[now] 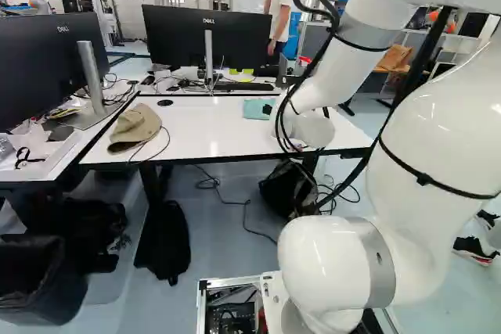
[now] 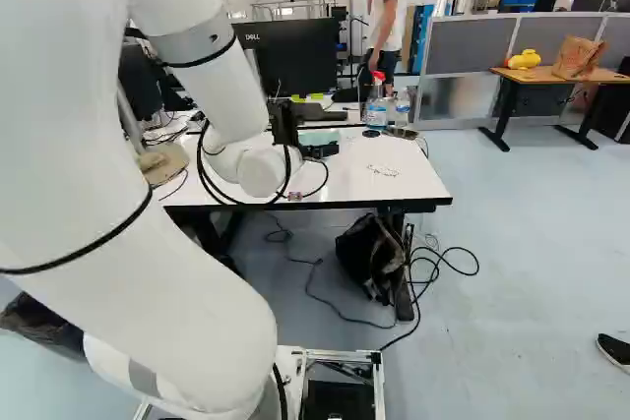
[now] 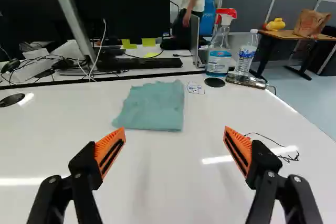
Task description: Clean the table with the green towel
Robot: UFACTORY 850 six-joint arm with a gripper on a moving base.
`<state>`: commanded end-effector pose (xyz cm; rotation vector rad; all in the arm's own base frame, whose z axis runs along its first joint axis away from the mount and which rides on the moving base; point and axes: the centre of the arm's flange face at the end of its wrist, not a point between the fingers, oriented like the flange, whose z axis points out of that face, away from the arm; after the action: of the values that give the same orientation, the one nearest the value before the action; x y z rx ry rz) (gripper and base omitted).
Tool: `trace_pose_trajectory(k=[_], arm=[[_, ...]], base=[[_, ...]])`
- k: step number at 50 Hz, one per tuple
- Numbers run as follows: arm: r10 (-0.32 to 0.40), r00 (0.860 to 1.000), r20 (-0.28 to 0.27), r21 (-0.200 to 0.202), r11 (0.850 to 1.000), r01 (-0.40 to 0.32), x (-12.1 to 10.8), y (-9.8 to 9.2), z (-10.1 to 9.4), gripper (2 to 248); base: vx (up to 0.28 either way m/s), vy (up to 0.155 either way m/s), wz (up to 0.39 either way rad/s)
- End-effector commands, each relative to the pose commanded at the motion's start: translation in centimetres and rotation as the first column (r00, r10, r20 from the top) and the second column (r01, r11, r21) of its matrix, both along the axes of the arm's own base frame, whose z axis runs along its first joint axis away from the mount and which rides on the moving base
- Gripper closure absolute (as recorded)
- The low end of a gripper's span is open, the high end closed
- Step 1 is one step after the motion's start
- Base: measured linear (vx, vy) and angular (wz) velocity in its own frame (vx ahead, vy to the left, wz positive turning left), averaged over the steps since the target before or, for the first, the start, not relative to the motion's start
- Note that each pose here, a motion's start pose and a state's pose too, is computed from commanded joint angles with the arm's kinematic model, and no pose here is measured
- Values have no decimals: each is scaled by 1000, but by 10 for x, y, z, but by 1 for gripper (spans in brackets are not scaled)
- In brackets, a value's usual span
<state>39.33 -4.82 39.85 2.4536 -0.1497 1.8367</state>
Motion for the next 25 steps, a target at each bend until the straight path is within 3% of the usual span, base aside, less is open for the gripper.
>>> trace_pose_trajectory(k=[25], arm=[[-13,1000,7,-1,1000,13,52,-12,-1,3]], base=[[0,0,0]])
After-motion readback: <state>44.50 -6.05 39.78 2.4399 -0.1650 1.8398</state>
